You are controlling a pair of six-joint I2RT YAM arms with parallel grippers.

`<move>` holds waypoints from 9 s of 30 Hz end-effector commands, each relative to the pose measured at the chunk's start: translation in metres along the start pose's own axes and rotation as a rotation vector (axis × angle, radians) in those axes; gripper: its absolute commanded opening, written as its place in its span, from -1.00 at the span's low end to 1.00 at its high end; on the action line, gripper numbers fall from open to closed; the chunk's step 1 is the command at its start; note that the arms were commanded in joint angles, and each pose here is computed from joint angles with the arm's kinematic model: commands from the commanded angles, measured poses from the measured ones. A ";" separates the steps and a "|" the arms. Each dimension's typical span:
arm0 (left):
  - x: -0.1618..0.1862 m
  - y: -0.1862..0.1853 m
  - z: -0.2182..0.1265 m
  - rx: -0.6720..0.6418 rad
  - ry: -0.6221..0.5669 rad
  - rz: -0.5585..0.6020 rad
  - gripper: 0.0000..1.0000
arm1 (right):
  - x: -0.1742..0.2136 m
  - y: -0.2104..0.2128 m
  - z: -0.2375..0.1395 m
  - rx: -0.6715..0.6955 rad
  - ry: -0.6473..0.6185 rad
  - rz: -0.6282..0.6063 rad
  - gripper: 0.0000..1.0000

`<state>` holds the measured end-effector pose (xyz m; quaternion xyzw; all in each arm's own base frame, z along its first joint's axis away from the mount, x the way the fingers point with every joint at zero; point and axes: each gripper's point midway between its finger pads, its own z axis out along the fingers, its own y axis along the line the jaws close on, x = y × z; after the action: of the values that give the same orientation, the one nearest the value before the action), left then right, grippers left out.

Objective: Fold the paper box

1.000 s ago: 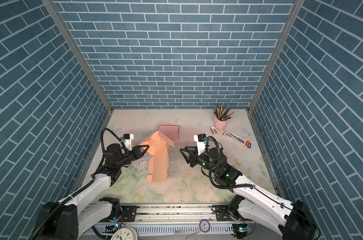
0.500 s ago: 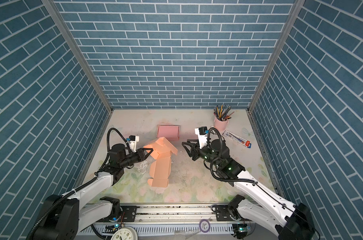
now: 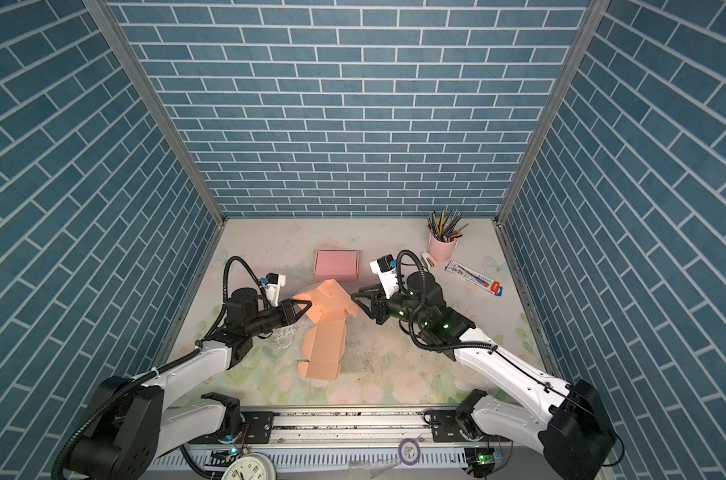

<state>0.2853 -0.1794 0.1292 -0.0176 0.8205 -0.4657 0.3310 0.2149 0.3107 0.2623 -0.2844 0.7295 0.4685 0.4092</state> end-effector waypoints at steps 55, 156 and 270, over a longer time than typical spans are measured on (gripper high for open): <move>0.010 0.046 0.005 -0.169 -0.058 -0.152 -0.79 | 0.014 0.009 0.067 0.429 0.180 -0.314 -0.43; 0.016 0.050 0.003 -0.218 -0.038 -0.143 -0.83 | 0.047 -0.045 0.088 0.512 0.408 -0.202 -0.43; 0.014 0.035 0.014 -0.226 -0.056 -0.172 -0.84 | 0.058 -0.077 0.090 1.130 0.639 -0.710 -0.74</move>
<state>0.2821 -0.1693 0.0727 -0.1492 0.8647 -0.3854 0.2856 0.2780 0.3630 0.1587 -0.3620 0.8155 -0.2208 0.3939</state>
